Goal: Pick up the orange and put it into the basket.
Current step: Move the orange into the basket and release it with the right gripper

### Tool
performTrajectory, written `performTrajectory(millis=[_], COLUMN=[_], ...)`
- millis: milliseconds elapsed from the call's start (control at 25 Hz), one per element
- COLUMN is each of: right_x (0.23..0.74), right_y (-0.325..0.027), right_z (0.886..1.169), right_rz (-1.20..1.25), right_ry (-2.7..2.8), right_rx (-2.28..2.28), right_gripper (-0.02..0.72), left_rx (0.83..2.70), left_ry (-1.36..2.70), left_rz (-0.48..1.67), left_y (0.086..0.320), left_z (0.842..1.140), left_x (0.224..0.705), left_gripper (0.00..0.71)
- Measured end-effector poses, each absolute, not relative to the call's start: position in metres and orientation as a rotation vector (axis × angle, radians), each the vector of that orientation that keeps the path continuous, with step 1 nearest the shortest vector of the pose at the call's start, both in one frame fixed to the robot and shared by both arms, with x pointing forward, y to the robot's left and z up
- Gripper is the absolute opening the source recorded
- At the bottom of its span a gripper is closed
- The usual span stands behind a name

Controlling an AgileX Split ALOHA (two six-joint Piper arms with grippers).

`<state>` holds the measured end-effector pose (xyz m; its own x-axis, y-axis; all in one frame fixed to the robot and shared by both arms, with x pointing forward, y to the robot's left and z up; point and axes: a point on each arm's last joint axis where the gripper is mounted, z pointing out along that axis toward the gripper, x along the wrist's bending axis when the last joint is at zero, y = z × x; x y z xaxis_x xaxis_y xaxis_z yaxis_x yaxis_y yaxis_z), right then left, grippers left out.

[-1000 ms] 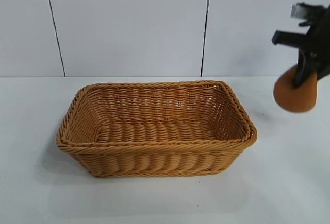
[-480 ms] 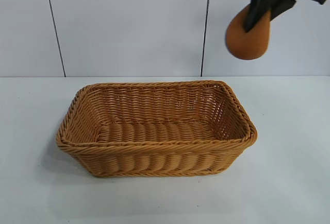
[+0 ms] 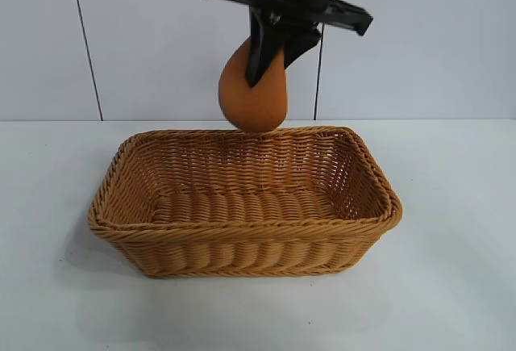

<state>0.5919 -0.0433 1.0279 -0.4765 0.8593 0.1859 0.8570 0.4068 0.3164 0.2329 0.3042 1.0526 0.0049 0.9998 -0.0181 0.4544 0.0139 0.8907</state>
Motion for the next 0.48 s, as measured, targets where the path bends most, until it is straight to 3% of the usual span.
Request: performTrajectory(millis=[400,480], right_x=[0.600,0.601], right_y=[-0.020,-0.019], right_z=[0.932,0.929], right_rz=[0.340,0.334], right_ry=[2.739,2.740], right_rx=[1.659,1.661], right_gripper=[0.034,0.103], left_rx=[1.538,1.538], left_ry=[1.548,1.548], left_rz=[0.929,0.929], left_y=[0.304,0.304], left_z=[1.053,1.053], left_x=[0.233,0.233], left_gripper=[0.644,0.644])
